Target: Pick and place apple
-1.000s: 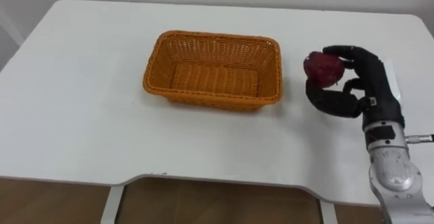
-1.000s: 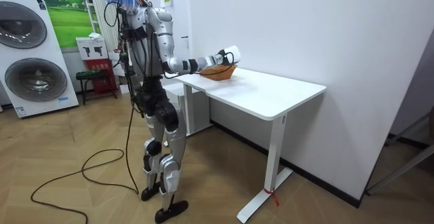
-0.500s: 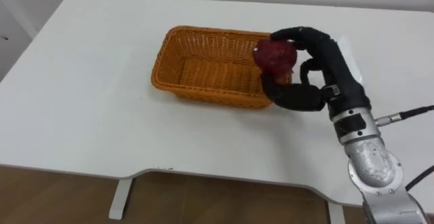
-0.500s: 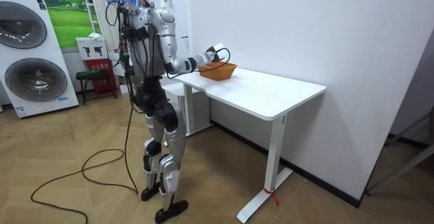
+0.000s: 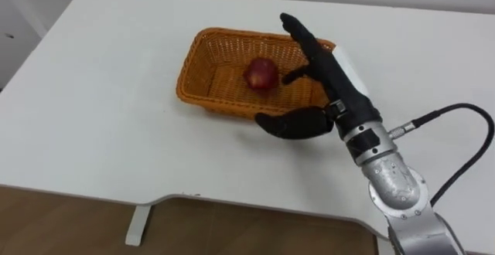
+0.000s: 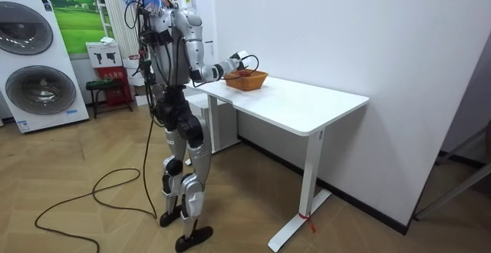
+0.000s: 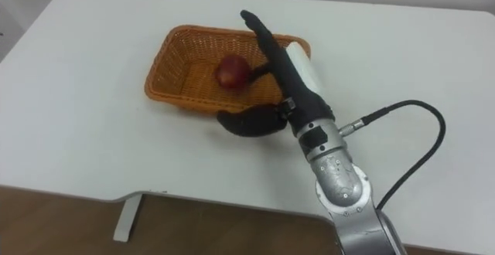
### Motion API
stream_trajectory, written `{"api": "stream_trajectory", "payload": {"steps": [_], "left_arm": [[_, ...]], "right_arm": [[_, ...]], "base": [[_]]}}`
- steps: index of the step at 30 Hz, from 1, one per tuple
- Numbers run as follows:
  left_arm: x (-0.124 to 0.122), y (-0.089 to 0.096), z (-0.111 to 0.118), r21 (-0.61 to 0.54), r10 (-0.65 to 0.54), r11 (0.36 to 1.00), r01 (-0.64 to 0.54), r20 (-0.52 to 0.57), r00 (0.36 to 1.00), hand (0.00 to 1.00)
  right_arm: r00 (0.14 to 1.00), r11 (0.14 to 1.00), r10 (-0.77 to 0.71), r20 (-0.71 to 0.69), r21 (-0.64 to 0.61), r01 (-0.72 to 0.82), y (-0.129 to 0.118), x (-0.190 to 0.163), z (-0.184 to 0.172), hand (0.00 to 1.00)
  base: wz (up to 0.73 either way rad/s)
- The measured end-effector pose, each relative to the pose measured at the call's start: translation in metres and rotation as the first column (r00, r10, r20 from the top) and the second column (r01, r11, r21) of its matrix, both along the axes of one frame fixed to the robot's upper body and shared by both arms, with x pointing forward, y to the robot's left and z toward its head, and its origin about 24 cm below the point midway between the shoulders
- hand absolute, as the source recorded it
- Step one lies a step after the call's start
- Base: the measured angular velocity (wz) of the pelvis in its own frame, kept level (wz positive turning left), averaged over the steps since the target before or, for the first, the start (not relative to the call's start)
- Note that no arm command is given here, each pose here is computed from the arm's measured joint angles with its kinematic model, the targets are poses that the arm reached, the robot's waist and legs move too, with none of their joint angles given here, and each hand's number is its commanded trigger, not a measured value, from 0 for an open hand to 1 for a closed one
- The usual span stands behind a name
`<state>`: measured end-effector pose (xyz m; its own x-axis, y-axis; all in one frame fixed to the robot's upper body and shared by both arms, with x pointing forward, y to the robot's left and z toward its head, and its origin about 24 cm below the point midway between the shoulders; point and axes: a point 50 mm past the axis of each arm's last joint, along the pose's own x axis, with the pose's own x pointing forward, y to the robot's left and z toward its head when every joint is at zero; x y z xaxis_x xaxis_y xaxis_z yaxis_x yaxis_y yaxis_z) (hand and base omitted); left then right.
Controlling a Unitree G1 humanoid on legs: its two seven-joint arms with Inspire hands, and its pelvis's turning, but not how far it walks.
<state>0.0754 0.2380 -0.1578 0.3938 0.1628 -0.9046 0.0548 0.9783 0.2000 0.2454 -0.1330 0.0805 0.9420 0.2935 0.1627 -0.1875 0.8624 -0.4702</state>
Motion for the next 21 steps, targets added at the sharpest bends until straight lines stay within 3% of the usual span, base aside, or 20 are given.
{"api": "stream_trajectory", "payload": {"steps": [6,14,17,21], "left_arm": [[0.001,-0.002,0.001,0.008,0.000,1.000,0.000,0.011,1.000,0.00],[-0.005,0.000,0.001,0.013,0.007,1.000,-0.007,0.010,1.000,0.00],[-0.013,0.004,0.001,0.019,0.038,0.999,-0.038,0.001,0.999,0.00],[-0.030,0.015,0.001,0.054,0.123,0.991,-0.122,-0.011,0.992,0.00]], "right_arm": [[0.999,0.999,-0.049,0.019,0.002,0.049,-0.007,0.001,0.002,0.00],[0.969,0.971,-0.235,0.071,0.059,0.232,-0.045,0.005,0.012,0.00],[0.918,0.926,-0.376,0.125,0.085,0.368,-0.071,0.004,0.021,0.00],[0.734,0.776,-0.631,0.252,0.186,0.603,-0.123,-0.010,0.041,0.00]], "base": [[0.00],[0.02],[0.00],[-0.03]]}}
